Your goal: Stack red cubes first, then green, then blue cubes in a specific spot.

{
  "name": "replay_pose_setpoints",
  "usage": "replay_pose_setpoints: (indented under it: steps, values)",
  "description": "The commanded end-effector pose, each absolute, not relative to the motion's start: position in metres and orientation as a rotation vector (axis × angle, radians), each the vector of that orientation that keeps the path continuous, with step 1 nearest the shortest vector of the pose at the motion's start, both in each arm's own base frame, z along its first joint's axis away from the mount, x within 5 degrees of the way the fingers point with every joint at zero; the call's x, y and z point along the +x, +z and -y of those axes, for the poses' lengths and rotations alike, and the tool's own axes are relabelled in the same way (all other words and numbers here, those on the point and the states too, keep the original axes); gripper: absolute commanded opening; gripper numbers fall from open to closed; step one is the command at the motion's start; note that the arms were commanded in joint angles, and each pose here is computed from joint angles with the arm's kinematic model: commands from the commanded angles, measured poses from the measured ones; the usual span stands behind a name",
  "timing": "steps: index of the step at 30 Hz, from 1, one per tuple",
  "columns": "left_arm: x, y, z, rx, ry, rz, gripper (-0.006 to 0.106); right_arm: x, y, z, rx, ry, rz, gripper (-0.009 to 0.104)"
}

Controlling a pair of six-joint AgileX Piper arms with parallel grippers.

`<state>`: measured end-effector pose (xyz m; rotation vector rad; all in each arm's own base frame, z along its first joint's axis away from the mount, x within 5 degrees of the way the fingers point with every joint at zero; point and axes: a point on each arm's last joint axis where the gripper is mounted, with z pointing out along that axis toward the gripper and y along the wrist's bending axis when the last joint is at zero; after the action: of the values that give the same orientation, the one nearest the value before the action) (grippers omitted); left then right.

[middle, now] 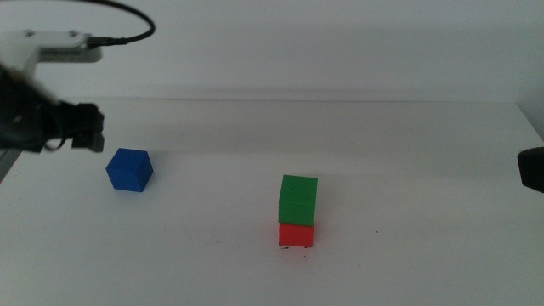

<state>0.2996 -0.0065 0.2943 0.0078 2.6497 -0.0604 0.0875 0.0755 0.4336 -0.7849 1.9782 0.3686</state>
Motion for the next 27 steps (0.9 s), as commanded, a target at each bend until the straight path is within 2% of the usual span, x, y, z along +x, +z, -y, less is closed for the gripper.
replay_pose_setpoints:
  steps: [1,4,8,12,27]
  values:
    - [0.328,0.289,0.004,0.098,-0.008,-2.695,0.091,0.088,0.433,-0.075,-0.789,0.359,-1.966,0.080]
    - [0.359,0.274,0.005,0.254,0.007,-2.763,0.091,0.088,0.433,-0.075,-0.789,0.359,-1.966,0.080]
    - [0.391,0.246,0.009,0.297,-0.054,-2.836,0.091,0.088,0.433,-0.075,-0.789,0.359,-1.966,0.080]
    - [0.410,0.230,0.016,0.327,-0.074,-2.845,0.091,0.088,0.433,-0.075,-0.789,0.359,-1.966,0.080]
    - [0.432,0.189,0.021,0.320,-0.097,-2.863,0.091,0.088,0.433,-0.075,-0.789,0.359,-1.966,0.080]
